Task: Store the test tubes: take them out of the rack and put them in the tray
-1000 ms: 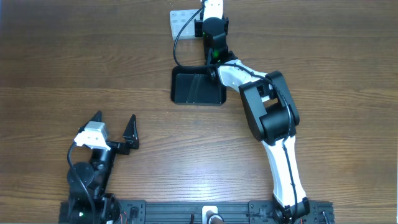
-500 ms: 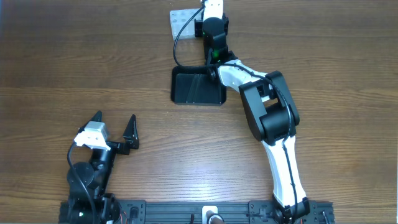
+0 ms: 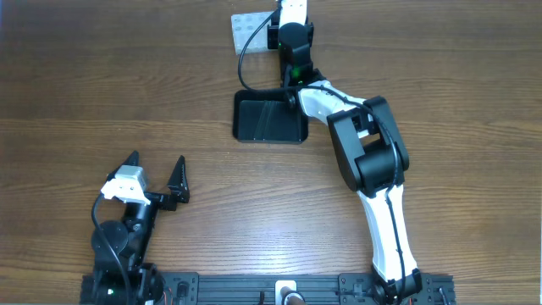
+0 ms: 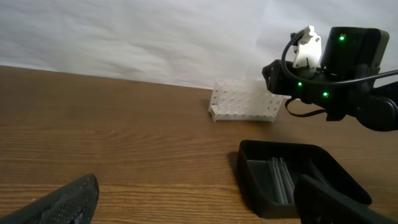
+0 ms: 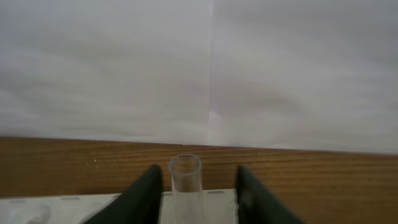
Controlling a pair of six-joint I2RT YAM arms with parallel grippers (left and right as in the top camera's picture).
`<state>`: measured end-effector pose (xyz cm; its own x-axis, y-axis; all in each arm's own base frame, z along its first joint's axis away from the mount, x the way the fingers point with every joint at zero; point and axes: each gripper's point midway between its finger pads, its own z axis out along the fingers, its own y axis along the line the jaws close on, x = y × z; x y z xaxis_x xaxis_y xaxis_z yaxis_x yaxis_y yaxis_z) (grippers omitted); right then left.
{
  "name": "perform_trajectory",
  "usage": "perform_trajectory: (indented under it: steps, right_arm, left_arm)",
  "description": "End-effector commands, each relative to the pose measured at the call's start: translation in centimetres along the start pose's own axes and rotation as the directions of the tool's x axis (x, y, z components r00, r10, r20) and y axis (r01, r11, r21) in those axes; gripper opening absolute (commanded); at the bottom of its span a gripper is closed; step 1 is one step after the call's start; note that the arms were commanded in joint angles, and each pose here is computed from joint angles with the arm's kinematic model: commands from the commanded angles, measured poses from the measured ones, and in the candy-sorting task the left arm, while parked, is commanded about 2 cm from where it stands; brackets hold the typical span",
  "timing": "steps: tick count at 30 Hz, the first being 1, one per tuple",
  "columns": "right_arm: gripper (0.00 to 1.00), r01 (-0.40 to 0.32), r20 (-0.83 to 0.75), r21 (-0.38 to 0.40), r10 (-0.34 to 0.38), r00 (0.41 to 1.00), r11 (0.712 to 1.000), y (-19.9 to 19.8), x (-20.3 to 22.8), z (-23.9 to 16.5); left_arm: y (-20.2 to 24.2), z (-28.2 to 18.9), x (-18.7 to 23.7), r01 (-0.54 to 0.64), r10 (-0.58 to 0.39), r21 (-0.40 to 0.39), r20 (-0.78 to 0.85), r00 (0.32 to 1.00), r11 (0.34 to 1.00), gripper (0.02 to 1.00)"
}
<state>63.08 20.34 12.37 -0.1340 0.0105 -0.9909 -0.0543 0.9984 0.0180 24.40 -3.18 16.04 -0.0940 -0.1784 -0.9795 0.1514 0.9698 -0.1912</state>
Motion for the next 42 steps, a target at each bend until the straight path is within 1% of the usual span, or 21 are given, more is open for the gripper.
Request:
perform_trajectory:
  steps: [1,4,8,12,16,20,21,26,31,36,42]
  right_arm:
    - [0.500,-0.018,0.015,-0.016,0.018,1.000,1.000,-0.5,-0.5,0.6]
    - [0.522,-0.020,0.017,-0.036,0.020,1.000,0.999,-0.5,-0.7,0.8]
    - [0.531,-0.057,0.029,-0.033,0.058,0.998,0.998,-0.7,-1.2,1.2]
    - [0.520,-0.057,0.034,-0.033,0.058,0.998,0.998,-0.3,-1.3,2.4]
    - [0.503,-0.046,-0.009,-0.029,0.045,0.999,0.999,0.0,-1.1,3.3]
    - [0.437,-0.039,-0.034,-0.030,0.038,0.999,0.999,0.0,-0.4,3.4]
    - [0.402,-0.038,-0.037,-0.030,0.037,0.999,0.999,0.1,-0.3,3.4]
    - [0.290,-0.034,-0.050,-0.029,0.032,0.998,0.999,0.1,0.1,3.4]
    - [0.261,-0.034,-0.050,-0.029,0.032,0.998,0.999,0.1,0.1,3.4]
    - [0.198,-0.034,-0.050,-0.030,0.032,0.998,0.999,0.2,0.1,3.4]
    - [0.167,-0.034,-0.049,-0.031,0.032,0.998,0.999,0.2,0.1,3.4]
  left_arm:
    - [0.0,0.0,0.1,0.013,-0.013,0.000,0.002,1.000,1.000,1.000]
    - [0.0,0.0,0.1,0.013,-0.013,0.000,0.001,1.000,1.000,1.000]
    - [0.0,0.0,0.1,0.013,-0.013,0.000,0.002,1.000,1.000,1.000]
    - [0.0,0.0,0.1,0.013,-0.013,-0.001,0.001,1.000,1.000,1.000]
    - [0.0,0.0,0.1,0.013,-0.013,0.000,0.001,1.000,1.000,1.000]
    - [0.0,0.0,0.1,0.013,-0.013,0.000,0.002,1.000,1.000,0.998]
    - [0.0,0.0,0.1,0.013,-0.013,0.000,0.001,1.000,1.000,0.998]
    - [0.0,0.0,0.1,0.013,-0.013,0.000,0.002,1.000,1.000,1.000]
    - [0.0,0.0,0.1,0.013,-0.013,0.000,0.001,1.000,1.000,1.000]
    - [0.0,0.0,0.1,0.013,-0.013,-0.001,0.001,1.000,1.000,1.000]
    - [0.0,0.0,0.1,0.013,-0.013,0.000,0.002,1.000,1.000,1.000]
